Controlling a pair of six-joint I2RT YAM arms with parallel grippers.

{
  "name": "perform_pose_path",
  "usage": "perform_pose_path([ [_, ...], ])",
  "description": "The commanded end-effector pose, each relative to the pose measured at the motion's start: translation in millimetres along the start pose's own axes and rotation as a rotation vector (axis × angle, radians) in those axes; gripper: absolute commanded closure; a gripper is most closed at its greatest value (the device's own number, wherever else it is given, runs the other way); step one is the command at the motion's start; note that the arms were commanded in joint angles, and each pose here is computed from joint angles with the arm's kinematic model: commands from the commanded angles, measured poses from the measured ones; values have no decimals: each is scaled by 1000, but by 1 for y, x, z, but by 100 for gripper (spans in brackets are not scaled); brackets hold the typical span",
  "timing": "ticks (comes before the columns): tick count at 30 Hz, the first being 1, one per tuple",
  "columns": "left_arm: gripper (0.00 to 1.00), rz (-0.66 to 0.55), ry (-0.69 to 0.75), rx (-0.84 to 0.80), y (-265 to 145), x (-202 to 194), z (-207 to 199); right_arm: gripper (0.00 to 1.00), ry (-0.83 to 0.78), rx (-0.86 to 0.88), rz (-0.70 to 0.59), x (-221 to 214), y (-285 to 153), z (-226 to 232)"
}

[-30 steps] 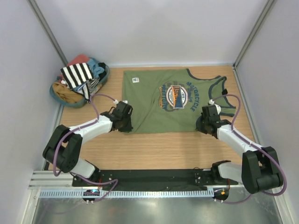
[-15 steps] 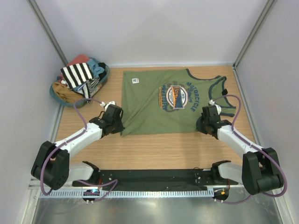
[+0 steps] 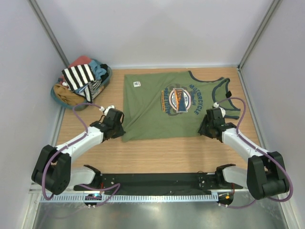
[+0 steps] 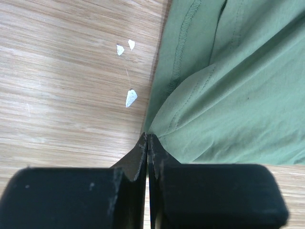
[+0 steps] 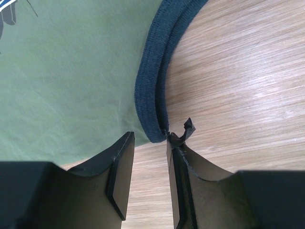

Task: Fold and stack the tank tops

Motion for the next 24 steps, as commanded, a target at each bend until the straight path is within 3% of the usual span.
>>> perform_pose_path([
  [1, 100, -27, 10, -3, -3, 8, -1, 59, -5, 31, -9, 3, 0, 5],
  [11, 100, -21, 26, -20, -1, 11, -5, 57, -25, -48, 28, 7, 15, 10],
  [16, 100, -27, 27, -36, -1, 23, -12, 96, -17, -19, -8, 20, 7, 20],
  [21, 100, -83, -1, -32, -28, 74, -15, 99, 1, 98, -56, 58, -31, 60],
  [24, 100, -148, -55, -71, -48, 76, -14, 99, 22, 96, -80, 59, -51, 56],
])
Point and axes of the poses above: each gripper's point midway between its finger pads, its own y axis out along the fingers, its own z axis along the line the jaws close on, x = y × z, the point moved 10 cm from there along -y, back along the fingers, and after that the axes turned 12 degrees about y, right-handed, at the moved point
